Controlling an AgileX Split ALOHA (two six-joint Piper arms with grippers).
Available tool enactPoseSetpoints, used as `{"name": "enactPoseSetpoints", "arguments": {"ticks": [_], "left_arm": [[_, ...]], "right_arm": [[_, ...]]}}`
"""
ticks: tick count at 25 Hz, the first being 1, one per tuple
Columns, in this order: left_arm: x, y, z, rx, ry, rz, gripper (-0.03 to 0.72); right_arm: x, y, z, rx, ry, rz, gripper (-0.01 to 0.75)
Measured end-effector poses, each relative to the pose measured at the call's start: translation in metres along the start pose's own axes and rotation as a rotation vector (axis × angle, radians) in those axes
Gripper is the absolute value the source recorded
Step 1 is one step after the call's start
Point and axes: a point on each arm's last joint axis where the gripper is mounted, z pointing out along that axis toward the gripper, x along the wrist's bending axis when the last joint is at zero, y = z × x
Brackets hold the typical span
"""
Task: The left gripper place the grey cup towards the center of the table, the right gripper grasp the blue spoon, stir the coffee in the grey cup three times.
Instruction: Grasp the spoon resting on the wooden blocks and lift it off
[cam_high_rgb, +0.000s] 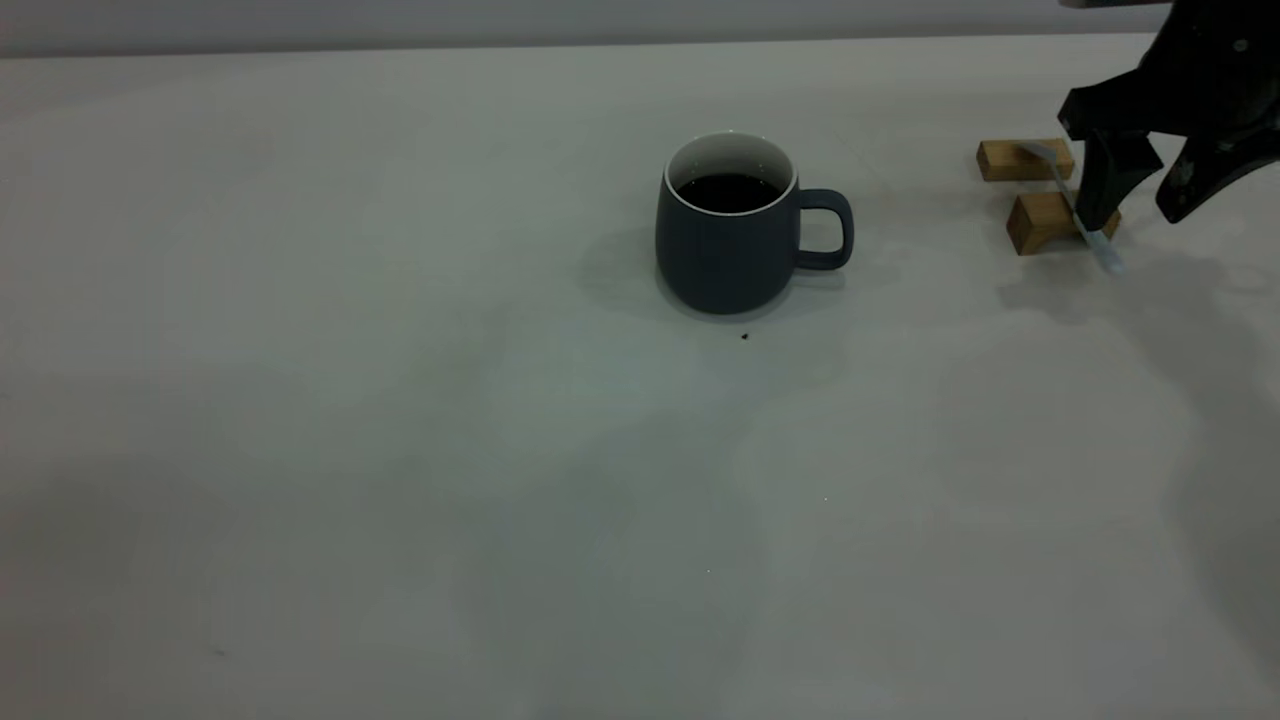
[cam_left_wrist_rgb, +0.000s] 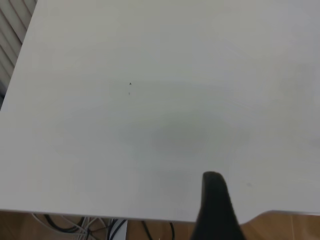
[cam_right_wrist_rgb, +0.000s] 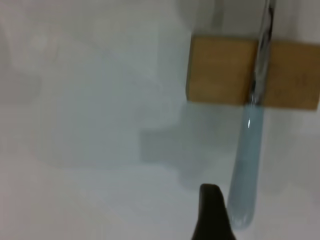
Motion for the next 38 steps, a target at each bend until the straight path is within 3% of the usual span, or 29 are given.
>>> {"name": "enactPoseSetpoints", "arguments": {"ticks": [27,29,32,36,38], "left_arm": [[0.000,0.000,0.000,0.000,0.000,0.000,0.585],[0.000,0.000,0.000,0.000,0.000,0.000,0.585],[0.000,0.000,0.000,0.000,0.000,0.000,0.585],[0.000,0.000,0.000,0.000,0.000,0.000,0.585],[0.000,0.000,0.000,0.000,0.000,0.000,0.585]], "right_arm": [[0.007,-0.007,0.051,0.022,0.021,-0.020,0.574],[0.007,-0.006,0.051,0.013,0.018,-0.015,0.535],[0.007,-0.006,0.050,0.011,0.016,-0.011,0.412],[0.005,-0.005,0.047,0.014,-0.005,-0.055,0.140],[0.004,-0.003,0.041,0.012,-0.020,-0.084,0.115]]}}
